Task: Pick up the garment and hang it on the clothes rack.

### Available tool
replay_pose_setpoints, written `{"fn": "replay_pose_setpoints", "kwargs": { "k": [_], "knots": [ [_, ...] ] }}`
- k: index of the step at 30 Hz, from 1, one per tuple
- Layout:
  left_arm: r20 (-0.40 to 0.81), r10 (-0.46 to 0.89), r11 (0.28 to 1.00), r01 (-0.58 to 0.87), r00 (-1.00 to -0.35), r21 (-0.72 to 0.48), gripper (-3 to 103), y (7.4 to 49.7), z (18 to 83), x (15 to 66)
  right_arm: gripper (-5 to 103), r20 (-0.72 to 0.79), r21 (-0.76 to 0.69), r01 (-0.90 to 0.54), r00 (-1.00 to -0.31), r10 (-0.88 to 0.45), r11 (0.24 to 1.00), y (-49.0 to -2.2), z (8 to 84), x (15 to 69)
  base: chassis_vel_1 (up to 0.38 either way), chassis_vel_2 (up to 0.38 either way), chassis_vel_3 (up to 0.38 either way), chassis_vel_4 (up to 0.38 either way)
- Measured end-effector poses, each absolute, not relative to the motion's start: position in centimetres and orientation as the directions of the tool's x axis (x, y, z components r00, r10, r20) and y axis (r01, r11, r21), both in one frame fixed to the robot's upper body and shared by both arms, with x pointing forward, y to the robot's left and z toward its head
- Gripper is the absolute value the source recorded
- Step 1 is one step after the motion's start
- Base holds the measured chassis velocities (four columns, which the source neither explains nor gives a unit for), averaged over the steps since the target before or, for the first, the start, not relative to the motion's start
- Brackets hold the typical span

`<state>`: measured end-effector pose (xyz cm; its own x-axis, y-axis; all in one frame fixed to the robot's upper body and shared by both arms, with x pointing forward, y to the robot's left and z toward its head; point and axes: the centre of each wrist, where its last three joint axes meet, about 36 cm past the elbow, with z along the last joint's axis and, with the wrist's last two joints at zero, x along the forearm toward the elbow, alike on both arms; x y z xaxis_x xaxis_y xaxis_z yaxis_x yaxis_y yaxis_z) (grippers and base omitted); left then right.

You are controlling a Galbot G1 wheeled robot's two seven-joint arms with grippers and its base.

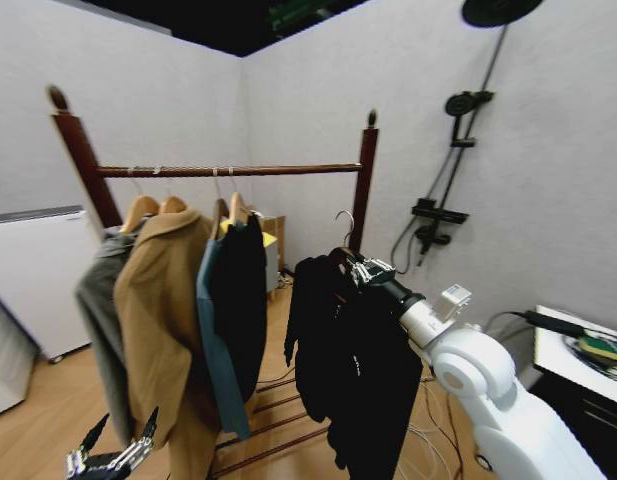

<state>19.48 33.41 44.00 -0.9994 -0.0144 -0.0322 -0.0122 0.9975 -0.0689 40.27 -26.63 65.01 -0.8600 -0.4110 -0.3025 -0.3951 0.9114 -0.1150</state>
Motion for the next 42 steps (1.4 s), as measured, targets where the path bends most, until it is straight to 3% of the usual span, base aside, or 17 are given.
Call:
{"fn": "replay_pose_setpoints", "kwargs": {
  "k": [11, 24, 36, 42],
  "knots": [
    [-0.032, -0.014, 0.998, -0.012, -0.999, -0.069, 100, 33.4, 44.0, 19.5, 9, -0.335, -0.136, -0.422, -0.832, -0.442, 0.896, -26.7, 66.1, 41.8, -0.075, 0.079, 0.079, -0.071],
    [-0.032, -0.014, 0.998, -0.012, -0.999, -0.069, 100, 33.4, 44.0, 19.5, 9, -0.381, -0.145, -0.458, -0.792, -0.477, 0.877, -25.3, 68.7, 37.9, -0.057, 0.05, 0.053, -0.05],
    [-0.032, -0.014, 0.998, -0.012, -0.999, -0.069, 100, 33.4, 44.0, 19.5, 9, -0.308, -0.204, -0.452, -0.813, -0.495, 0.869, -26.4, 76.2, 45.2, 0.0, 0.0, 0.0, 0.0],
    [-0.032, -0.014, 0.998, -0.012, -0.999, -0.069, 100, 33.4, 44.0, 19.5, 9, -0.274, -0.211, -0.478, -0.808, -0.521, 0.852, -24.0, 79.0, 48.6, 0.0, 0.0, 0.0, 0.0]
  ]
}}
